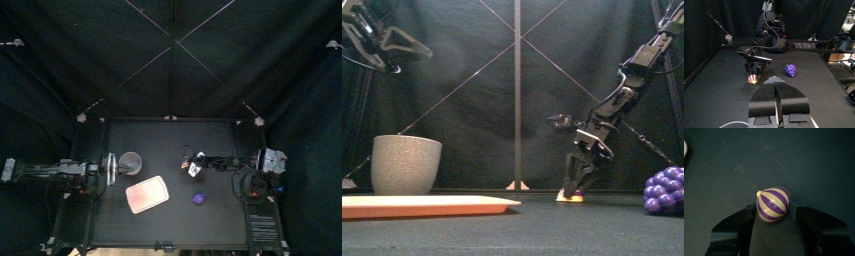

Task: Pick the onion then place it in the grey bowl
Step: Place onion in the grey bowl

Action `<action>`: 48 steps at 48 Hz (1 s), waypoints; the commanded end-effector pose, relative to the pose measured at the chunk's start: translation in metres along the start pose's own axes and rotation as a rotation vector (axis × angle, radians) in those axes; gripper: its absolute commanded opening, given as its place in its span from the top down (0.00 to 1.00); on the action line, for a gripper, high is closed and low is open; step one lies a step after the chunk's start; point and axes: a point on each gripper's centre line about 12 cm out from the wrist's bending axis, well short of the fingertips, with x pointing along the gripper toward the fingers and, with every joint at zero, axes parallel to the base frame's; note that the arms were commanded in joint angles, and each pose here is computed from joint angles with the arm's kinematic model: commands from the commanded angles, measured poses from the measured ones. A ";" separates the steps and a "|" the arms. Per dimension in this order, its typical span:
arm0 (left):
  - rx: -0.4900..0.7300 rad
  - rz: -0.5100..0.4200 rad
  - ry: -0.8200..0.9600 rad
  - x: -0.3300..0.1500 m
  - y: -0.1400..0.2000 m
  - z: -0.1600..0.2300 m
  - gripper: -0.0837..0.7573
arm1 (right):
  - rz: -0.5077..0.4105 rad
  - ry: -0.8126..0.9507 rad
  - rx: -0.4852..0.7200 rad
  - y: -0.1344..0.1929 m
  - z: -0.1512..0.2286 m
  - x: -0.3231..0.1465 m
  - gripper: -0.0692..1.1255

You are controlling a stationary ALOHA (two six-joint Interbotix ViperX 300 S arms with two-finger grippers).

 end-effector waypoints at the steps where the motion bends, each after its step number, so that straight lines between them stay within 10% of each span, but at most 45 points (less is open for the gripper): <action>1: -0.002 0.003 -0.021 0.001 0.001 0.007 0.88 | 0.009 0.002 -0.003 0.005 0.000 -0.001 0.32; 48: 0.000 0.003 -0.009 0.000 0.001 0.001 0.88 | 0.194 -0.535 -0.270 0.120 0.184 -0.059 0.34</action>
